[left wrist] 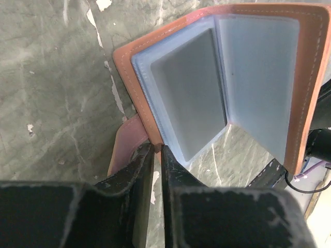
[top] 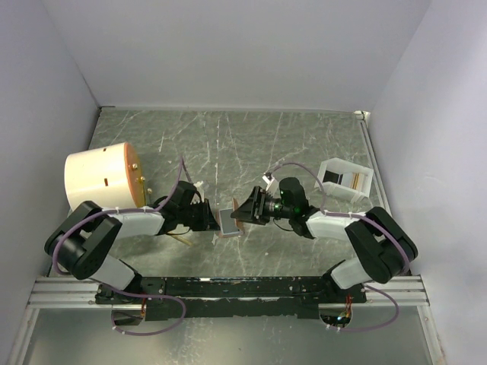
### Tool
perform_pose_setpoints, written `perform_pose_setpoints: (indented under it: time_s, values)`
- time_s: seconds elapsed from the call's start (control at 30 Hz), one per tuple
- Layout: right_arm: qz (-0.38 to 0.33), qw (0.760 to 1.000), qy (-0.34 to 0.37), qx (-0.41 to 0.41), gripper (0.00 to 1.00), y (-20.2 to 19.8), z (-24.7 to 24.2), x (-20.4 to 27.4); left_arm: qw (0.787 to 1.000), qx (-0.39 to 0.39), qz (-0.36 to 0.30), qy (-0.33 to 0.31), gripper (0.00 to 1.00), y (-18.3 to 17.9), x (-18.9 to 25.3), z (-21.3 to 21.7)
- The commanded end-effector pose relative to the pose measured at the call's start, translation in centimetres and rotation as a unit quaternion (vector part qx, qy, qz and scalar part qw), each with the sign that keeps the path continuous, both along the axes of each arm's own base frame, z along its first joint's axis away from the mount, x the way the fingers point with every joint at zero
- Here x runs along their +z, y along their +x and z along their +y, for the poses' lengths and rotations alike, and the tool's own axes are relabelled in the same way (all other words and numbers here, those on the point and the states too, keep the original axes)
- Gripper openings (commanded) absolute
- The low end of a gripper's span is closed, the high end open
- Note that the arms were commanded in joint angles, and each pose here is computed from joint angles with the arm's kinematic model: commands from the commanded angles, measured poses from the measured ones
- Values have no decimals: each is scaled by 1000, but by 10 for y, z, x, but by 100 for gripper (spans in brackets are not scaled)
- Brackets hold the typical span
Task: Put the credit cards into the card holder
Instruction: Close the card holder at the center of the board.
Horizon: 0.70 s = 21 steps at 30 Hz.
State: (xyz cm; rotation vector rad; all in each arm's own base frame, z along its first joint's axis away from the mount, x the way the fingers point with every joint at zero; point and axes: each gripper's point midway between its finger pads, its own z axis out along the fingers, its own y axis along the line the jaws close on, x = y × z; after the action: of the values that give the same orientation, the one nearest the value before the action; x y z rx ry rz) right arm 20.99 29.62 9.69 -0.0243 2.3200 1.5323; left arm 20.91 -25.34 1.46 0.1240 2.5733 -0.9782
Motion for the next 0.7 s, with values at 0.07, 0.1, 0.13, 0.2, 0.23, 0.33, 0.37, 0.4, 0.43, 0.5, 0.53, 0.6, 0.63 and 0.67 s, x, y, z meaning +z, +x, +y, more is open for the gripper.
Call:
perform_pose_setpoints:
  time_s: [0.07, 0.1, 0.13, 0.2, 0.23, 0.33, 0.37, 0.4, 0.43, 0.5, 0.53, 0.6, 0.63, 0.67]
  values:
    - [-13, 1000, -14, 7, 51, 7, 4, -2, 1000, 8, -20, -11, 29, 6, 23, -5]
    - [-12, 1000, -21, 7, 48, 7, 3, -5, 1000, 13, -25, -8, 30, 8, 28, -3]
    - [-13, 999, -28, 7, 46, 8, 2, -8, 999, 21, -28, -1, 31, 9, 32, 1]
    - [-11, 999, -42, 7, 41, 9, 1, -14, 999, 36, -39, 8, 34, 13, 39, 6]
    - [-9, 999, -47, 9, 40, 9, 1, -17, 998, 42, -43, 11, 35, 14, 42, 8]
    - [-4, 999, -45, 21, 37, 8, 6, -20, 997, 55, -53, 18, 36, 16, 50, 13]
    - [-3, 999, -44, 26, 37, 8, 8, -21, 996, 60, -55, 23, 36, 17, 51, 15]
    - [-3, 999, -46, 28, 37, 8, 9, -22, 996, 64, -56, 28, 37, 18, 51, 18]
    - [-4, 998, -49, 30, 39, 8, 12, -22, 995, 71, -58, 35, 37, 19, 52, 22]
    - [-8, 998, -58, 32, 42, 9, 15, -25, 993, 81, -63, 50, 39, 21, 53, 28]
    - [-10, 997, -65, 34, 43, 9, 16, -27, 993, 87, -65, 56, 40, 21, 54, 31]
    - [-12, 996, -80, 36, 42, 10, 16, -33, 991, 97, -71, 65, 41, 22, 56, 36]
    - [-11, 995, -89, 36, 41, 10, 16, -36, 990, 102, -72, 68, 41, 23, 57, 39]
    - [-9, 994, -101, 35, 39, 11, 15, -40, 989, 106, -74, 71, 41, 24, 58, 41]
